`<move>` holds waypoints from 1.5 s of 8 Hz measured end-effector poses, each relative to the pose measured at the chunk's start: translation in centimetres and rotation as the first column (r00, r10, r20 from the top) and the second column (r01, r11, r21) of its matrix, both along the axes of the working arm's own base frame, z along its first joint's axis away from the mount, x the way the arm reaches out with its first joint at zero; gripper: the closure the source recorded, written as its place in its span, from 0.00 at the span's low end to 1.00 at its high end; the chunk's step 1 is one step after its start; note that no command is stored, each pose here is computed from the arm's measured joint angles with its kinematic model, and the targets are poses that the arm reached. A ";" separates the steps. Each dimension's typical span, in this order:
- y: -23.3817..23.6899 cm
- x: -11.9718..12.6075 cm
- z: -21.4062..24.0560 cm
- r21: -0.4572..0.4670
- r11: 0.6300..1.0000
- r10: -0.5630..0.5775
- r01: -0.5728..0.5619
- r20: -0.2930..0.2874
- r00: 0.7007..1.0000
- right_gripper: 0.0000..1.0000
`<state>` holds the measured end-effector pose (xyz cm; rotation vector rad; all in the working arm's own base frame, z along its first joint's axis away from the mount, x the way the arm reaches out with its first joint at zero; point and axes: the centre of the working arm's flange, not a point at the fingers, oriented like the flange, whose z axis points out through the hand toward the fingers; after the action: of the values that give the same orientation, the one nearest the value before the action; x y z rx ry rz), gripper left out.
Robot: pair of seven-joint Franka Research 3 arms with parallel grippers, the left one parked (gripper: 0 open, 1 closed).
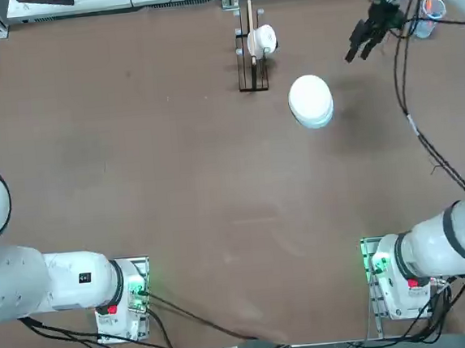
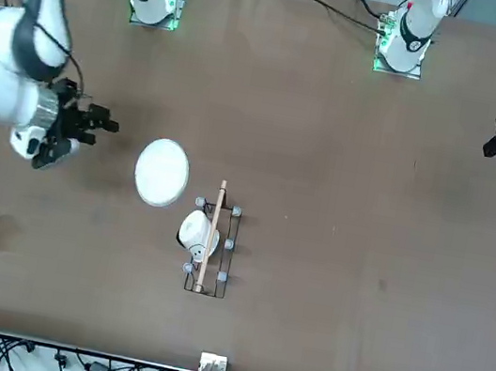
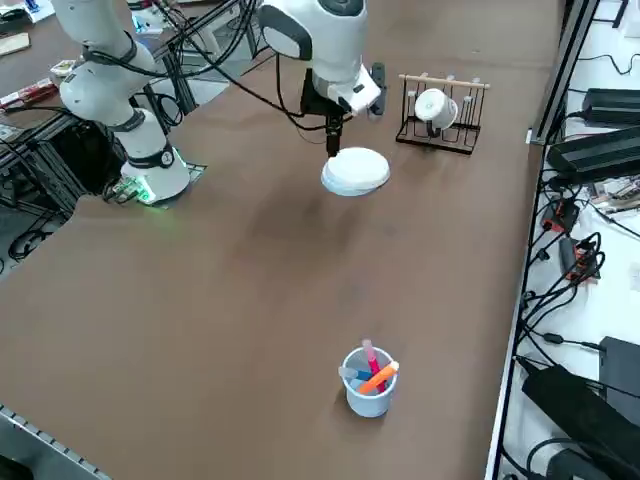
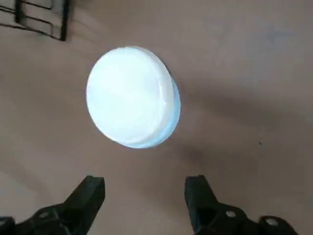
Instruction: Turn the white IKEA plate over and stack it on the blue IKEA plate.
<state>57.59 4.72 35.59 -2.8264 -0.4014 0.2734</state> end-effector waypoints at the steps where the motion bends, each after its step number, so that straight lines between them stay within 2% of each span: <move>1: 2.4 -0.4 -1.1 -0.057 0.998 -0.029 0.030 0.019 0.999 0.00; 3: 5.6 -1.2 -4.0 -0.099 0.992 -0.075 0.083 0.074 0.994 0.00; 6: 7.1 -1.4 -7.6 -0.123 0.982 -0.132 0.142 0.089 0.987 0.00; 12: 6.1 -1.5 -13.9 -0.153 0.964 -0.202 0.217 0.104 0.974 0.00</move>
<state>56.09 10.86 21.66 -3.0187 -0.0975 0.1444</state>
